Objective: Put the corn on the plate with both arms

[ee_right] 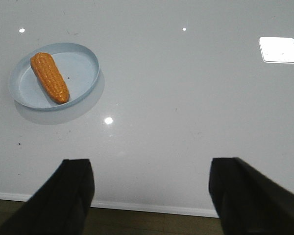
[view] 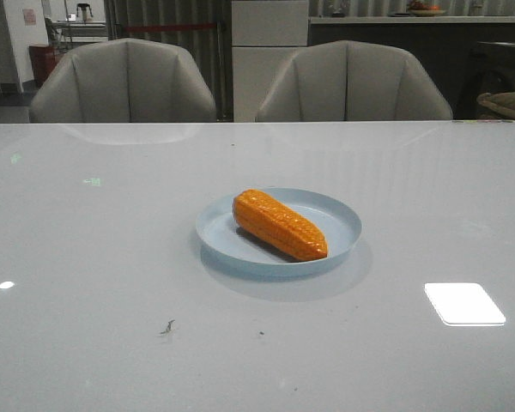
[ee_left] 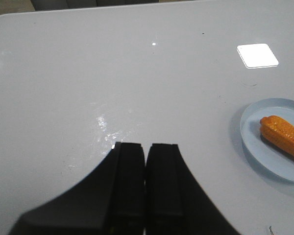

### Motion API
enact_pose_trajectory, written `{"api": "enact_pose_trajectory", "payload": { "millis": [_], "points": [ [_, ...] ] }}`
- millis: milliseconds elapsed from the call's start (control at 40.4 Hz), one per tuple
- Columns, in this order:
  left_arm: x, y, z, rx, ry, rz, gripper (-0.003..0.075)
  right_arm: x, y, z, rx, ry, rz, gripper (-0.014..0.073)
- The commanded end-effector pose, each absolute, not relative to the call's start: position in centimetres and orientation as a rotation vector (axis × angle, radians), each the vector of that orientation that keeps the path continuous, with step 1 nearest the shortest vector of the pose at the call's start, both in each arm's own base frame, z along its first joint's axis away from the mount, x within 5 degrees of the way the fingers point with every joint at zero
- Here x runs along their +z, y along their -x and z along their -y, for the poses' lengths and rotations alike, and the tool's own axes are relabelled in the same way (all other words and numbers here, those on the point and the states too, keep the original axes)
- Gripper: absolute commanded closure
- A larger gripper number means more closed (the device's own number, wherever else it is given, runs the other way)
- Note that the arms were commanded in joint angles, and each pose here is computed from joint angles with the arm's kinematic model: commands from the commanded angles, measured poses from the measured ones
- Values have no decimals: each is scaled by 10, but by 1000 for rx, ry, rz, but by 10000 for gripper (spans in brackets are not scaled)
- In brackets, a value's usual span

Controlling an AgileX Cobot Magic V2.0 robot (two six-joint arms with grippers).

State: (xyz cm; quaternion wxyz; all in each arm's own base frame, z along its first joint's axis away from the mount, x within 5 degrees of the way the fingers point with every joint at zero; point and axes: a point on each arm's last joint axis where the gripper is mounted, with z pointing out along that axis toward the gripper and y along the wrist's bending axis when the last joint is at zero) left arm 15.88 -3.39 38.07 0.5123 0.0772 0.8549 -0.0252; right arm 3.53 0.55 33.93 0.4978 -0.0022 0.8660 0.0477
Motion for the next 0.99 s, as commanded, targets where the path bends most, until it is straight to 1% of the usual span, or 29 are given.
{"api": "enact_pose_trajectory", "payload": {
  "millis": [0, 445, 544, 668, 767, 964],
  "points": [
    [398, -158, 35, -94, -176, -1947, 627, 352, -41, -5, 116, -5, -2009, 0],
    [395, -158, 35, -91, -179, -1952, 627, 352, -41, -5, 116, -5, -2009, 0],
    [399, -149, 32, -107, -162, -1924, 627, 352, -41, -6, 117, -5, -2010, 0],
    [400, -128, 22, -69, -173, -1848, 627, 352, -41, -6, 119, -6, -2010, 0],
    [396, -107, 16, 15, -271, -1710, 627, 352, -41, -6, 119, -6, -2010, 0],
    [365, -77, 8, 49, -200, -1538, 627, 352, -41, -6, 119, -6, -2010, 0]
  ]
}}
